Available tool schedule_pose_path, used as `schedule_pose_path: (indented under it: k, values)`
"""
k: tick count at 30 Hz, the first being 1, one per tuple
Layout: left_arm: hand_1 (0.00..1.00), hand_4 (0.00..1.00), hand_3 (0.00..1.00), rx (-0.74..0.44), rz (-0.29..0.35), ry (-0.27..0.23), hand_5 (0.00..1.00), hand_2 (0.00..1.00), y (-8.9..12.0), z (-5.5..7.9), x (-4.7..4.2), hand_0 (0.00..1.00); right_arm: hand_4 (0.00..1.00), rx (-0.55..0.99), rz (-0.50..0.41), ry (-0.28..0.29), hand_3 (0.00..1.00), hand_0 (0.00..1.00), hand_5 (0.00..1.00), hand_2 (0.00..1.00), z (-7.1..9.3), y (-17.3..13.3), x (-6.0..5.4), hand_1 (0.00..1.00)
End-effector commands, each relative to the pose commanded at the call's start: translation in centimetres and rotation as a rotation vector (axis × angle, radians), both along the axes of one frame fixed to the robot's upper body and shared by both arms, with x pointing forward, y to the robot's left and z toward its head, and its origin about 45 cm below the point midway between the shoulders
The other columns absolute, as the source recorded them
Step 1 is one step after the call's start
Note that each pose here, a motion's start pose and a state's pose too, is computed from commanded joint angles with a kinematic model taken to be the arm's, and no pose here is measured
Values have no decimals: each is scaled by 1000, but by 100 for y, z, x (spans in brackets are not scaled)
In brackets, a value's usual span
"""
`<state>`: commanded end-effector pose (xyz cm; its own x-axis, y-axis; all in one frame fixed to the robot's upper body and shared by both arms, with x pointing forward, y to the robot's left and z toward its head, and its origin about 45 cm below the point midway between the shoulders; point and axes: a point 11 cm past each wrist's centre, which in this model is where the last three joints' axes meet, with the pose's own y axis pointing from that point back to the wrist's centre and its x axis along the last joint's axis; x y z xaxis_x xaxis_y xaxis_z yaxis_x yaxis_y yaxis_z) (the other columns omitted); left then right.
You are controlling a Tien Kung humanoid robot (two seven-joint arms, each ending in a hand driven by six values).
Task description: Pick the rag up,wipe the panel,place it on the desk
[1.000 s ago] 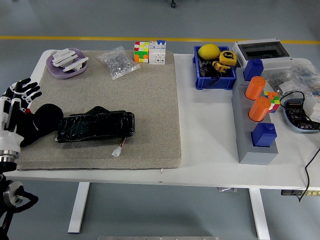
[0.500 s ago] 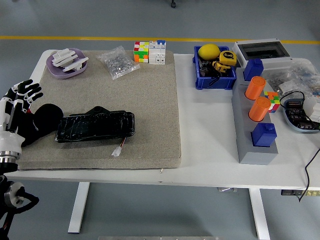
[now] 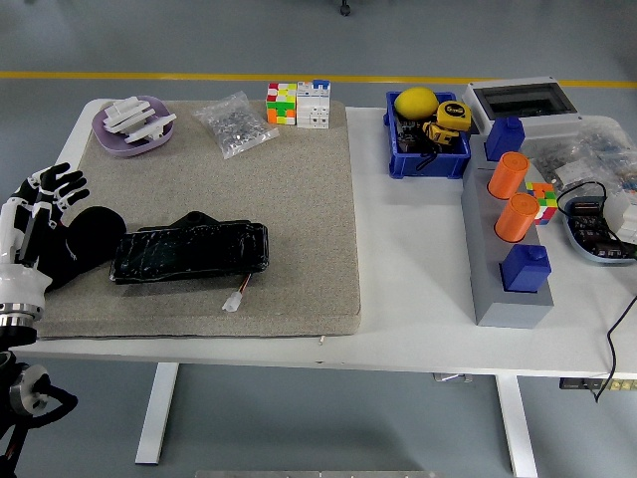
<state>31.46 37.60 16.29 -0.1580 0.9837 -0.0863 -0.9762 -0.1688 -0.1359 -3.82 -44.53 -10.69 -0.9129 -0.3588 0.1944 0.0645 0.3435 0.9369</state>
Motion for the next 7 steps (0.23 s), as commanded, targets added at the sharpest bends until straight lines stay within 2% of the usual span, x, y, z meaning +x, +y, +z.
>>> schedule_pose_path:
  k: [7]
  values:
    - [682,790,634,11,-2,4,622,637,9,-6,-13,658,998,-1,3,5,582,535,482,653,6,-15,-11,606]
